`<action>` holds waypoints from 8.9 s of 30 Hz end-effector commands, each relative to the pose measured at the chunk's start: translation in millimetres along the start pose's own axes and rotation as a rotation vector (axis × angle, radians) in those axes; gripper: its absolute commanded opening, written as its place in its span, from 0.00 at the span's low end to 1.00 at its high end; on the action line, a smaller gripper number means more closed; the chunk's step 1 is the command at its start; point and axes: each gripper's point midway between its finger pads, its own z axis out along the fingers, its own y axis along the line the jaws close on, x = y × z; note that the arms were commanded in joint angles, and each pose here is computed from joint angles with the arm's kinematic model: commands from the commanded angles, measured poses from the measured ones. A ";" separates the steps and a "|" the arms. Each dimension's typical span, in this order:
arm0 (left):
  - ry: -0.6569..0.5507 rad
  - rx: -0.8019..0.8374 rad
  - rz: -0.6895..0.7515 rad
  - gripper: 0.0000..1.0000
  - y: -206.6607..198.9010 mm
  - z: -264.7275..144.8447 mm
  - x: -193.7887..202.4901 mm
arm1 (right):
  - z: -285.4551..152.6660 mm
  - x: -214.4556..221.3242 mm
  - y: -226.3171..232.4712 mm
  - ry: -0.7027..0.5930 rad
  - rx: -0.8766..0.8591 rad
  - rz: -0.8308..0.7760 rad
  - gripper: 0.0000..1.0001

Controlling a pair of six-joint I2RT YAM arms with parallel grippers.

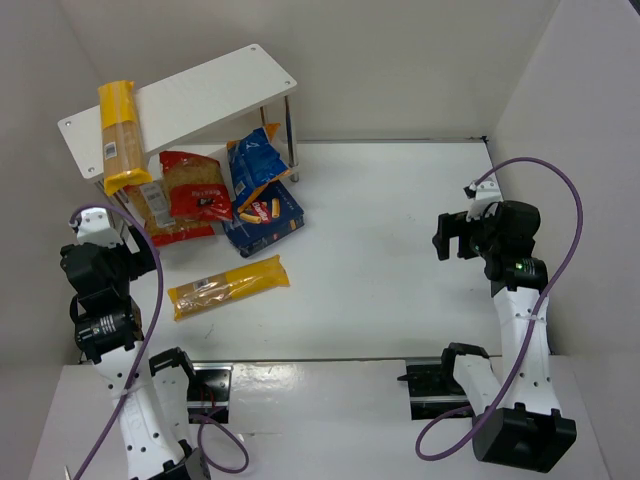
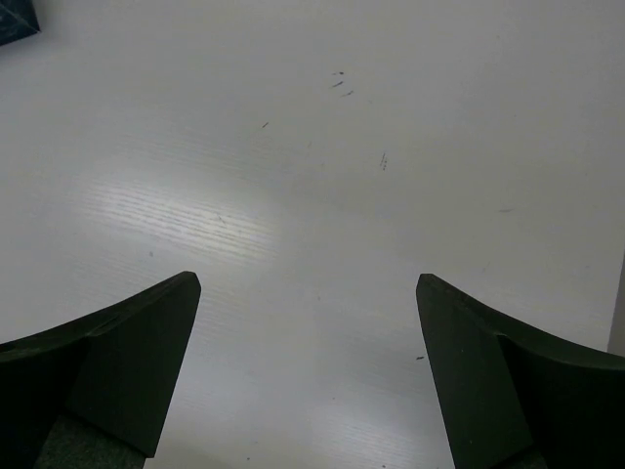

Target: Place and organize the pasta boxes and bags onto the shelf

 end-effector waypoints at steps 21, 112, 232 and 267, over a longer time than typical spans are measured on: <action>0.002 0.661 0.375 1.00 -96.3 -24.8 -0.7 | -4.5 -10.8 4.6 -0.031 -0.038 -0.041 1.00; 0.610 1.102 1.114 1.00 -105.1 62.9 241.4 | -4.6 -8.8 -4.1 -0.027 -0.023 -0.036 1.00; 0.025 1.496 0.862 0.00 -317.6 -26.9 121.4 | 158.3 86.1 332.4 0.256 -1.360 -0.594 1.00; -0.080 0.794 0.648 1.00 -217.0 -29.9 -17.3 | 87.0 26.9 345.4 0.198 -1.419 -0.550 0.00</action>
